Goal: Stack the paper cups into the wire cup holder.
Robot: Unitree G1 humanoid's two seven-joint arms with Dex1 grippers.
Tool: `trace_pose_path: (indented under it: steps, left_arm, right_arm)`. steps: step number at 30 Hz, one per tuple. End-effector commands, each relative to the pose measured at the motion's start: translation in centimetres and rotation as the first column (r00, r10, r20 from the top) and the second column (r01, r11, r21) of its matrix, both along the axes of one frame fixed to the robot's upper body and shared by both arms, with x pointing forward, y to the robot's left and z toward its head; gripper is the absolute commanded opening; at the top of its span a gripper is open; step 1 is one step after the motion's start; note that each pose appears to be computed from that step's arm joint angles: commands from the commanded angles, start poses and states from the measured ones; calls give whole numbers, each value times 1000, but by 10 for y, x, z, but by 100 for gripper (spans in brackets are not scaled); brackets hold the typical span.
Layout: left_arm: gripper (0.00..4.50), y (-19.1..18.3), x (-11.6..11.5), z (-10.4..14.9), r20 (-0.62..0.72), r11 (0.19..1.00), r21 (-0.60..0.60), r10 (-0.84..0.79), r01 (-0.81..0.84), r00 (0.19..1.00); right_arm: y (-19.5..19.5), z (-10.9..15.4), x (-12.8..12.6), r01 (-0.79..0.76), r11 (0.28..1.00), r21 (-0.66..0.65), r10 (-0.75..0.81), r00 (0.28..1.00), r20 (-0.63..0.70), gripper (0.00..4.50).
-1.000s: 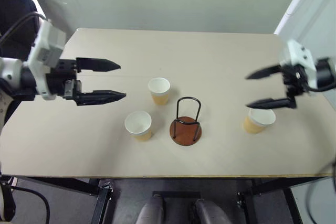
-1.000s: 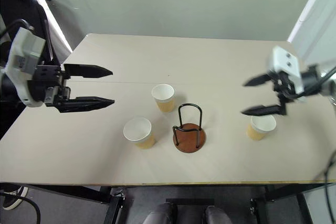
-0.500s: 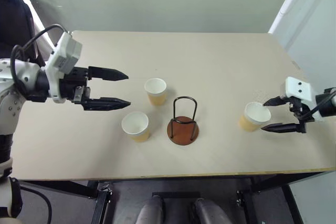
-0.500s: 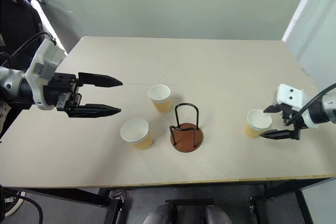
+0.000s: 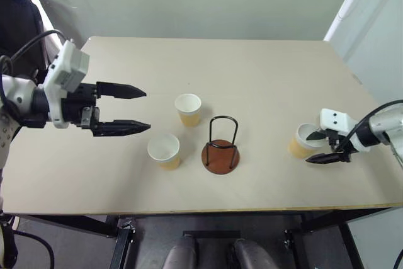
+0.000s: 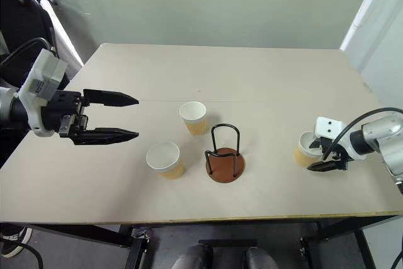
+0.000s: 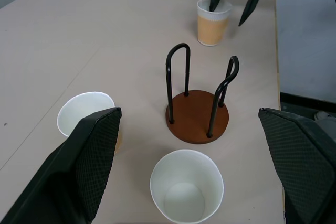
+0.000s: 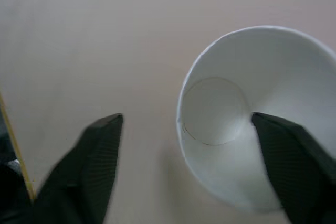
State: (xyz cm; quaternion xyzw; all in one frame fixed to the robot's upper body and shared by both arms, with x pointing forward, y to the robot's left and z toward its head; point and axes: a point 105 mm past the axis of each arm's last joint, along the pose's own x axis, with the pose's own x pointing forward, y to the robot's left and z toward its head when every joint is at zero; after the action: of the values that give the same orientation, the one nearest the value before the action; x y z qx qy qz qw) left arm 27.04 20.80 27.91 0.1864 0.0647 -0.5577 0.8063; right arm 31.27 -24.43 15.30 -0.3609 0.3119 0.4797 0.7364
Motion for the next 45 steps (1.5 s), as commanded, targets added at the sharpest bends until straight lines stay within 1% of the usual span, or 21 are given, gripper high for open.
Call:
trace_pose_path:
  steps: [1,3,7,8,12,13,15,17,19,20,22,24,27,30,36,38,43,45]
  left_arm:
    - [450,1,-6,13,52,1000,5,7,-7,999]
    - [450,2,-7,13,52,1000,5,11,-12,999]
    - [450,3,-9,12,53,1000,5,21,-21,998]
    - [450,3,-10,12,54,1000,6,23,-23,998]
    - [450,7,-11,11,56,999,6,52,-52,997]
    - [450,8,-12,11,54,998,7,57,-58,997]
    - [450,9,-14,12,55,998,4,60,-60,997]
    - [450,8,-15,13,57,998,-1,57,-57,997]
    - [450,8,-14,13,55,998,-5,57,-57,997]
    - [450,9,-13,11,53,998,-6,61,-61,997]
    - [450,10,-9,5,40,997,7,76,-76,996]
    - [450,10,-8,-5,25,996,45,82,-84,996]
    - [450,12,-7,-12,14,991,87,100,-101,995]
    - [450,17,-6,-12,23,988,89,124,-126,992]
    - [450,15,-15,-9,25,990,73,117,-119,993]
    - [450,15,-17,-8,30,991,70,116,-118,993]
    - [450,15,-18,-7,35,989,79,123,-126,992]
    - [450,15,-18,-8,28,989,86,122,-124,992]
  right_arm:
    - [0,7,4,-25,999,-28,26,999,33,249]
    - [2,8,5,-37,999,-25,38,999,33,177]
    - [6,17,6,-69,997,-19,70,996,49,20]
    - [8,21,4,-84,996,-10,85,995,49,3]
    - [25,42,-16,-199,977,75,197,980,30,3]
    - [31,57,-17,-225,969,99,220,974,60,3]
    - [53,104,-13,-293,941,167,260,946,195,3]
    - [80,142,-17,-399,889,227,328,898,292,3]
    - [109,161,-30,-522,812,261,433,839,331,3]
    - [121,163,-35,-568,780,263,478,812,336,3]
    - [141,157,-42,-634,733,248,551,767,329,3]
    - [155,147,-44,-668,707,232,595,739,315,3]
    - [168,133,-43,-689,689,226,626,722,295,3]
    - [174,125,-39,-684,688,242,622,728,287,3]
    - [176,113,-41,-680,688,253,624,733,270,3]
    - [178,107,-36,-682,699,215,625,728,282,3]
    - [180,103,-33,-674,709,207,618,735,278,3]
    - [180,102,-31,-673,711,204,617,737,276,40]
